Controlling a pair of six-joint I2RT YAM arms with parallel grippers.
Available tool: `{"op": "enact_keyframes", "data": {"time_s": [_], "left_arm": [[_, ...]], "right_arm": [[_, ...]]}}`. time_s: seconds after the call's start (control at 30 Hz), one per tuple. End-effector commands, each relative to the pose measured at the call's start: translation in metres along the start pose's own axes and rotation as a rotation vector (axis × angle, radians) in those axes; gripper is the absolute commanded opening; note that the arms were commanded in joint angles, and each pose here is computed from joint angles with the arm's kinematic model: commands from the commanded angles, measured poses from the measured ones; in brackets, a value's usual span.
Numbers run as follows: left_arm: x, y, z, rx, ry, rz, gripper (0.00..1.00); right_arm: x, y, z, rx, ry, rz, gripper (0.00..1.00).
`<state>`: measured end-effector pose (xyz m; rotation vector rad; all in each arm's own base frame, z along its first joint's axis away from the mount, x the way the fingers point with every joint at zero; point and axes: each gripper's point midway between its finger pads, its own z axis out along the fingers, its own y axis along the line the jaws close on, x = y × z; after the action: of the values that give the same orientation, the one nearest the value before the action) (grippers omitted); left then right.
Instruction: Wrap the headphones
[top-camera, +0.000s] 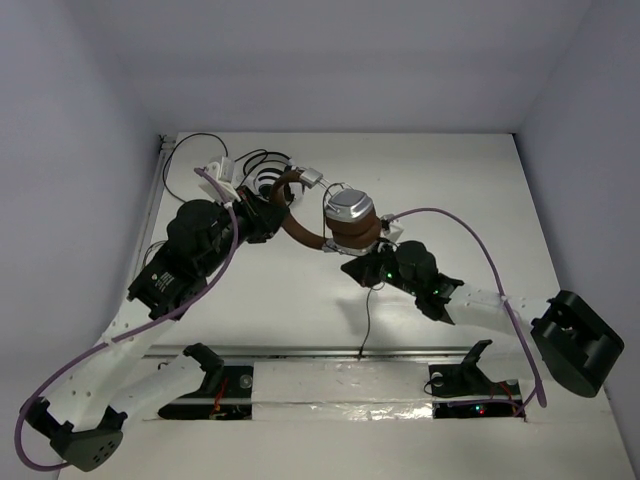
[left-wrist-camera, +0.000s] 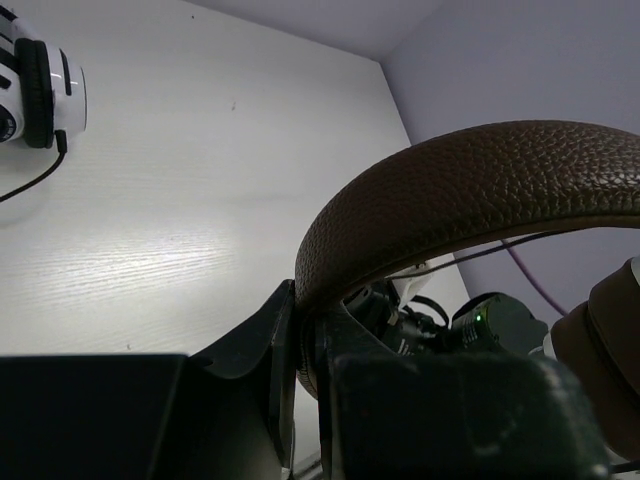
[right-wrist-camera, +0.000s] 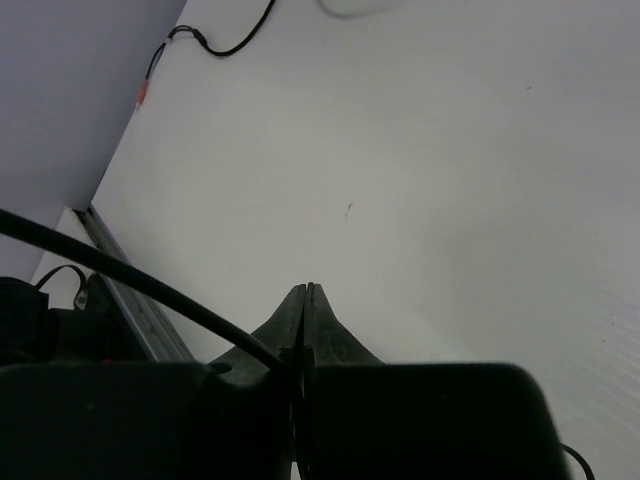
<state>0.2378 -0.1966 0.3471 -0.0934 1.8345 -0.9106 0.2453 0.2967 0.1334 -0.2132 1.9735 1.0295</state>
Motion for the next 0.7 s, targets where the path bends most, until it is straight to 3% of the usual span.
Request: {"op": "enact_keyframes", "data": {"time_s": [0.0,0.13,0.43,0.67], "left_arm": [[-0.053,-0.034,-0.007,0.098,-0.194,-0.082,0.0],[-0.062,-0.023,0.001,0.052,-0.267,-0.128,0.0],[-0.072,0.043,0.016,-0.253,-0.436,-0.14,0.0],[-0.066,0.079,0.02,-0.418,-0.47,-0.089,0.0]], "right_arm": [[-0.014,0.017,-0.002,-0.086,-0.058,0.033,0.01],[-0.005,0.025,-0.004,-0.1,-0.038,0.04,0.0],[0.033,0.05,-0.02,-0.022,0.068,0.011,0.0],[0.055,0.058,-0.041,0.027,0.173,0.013,0.0]]}}
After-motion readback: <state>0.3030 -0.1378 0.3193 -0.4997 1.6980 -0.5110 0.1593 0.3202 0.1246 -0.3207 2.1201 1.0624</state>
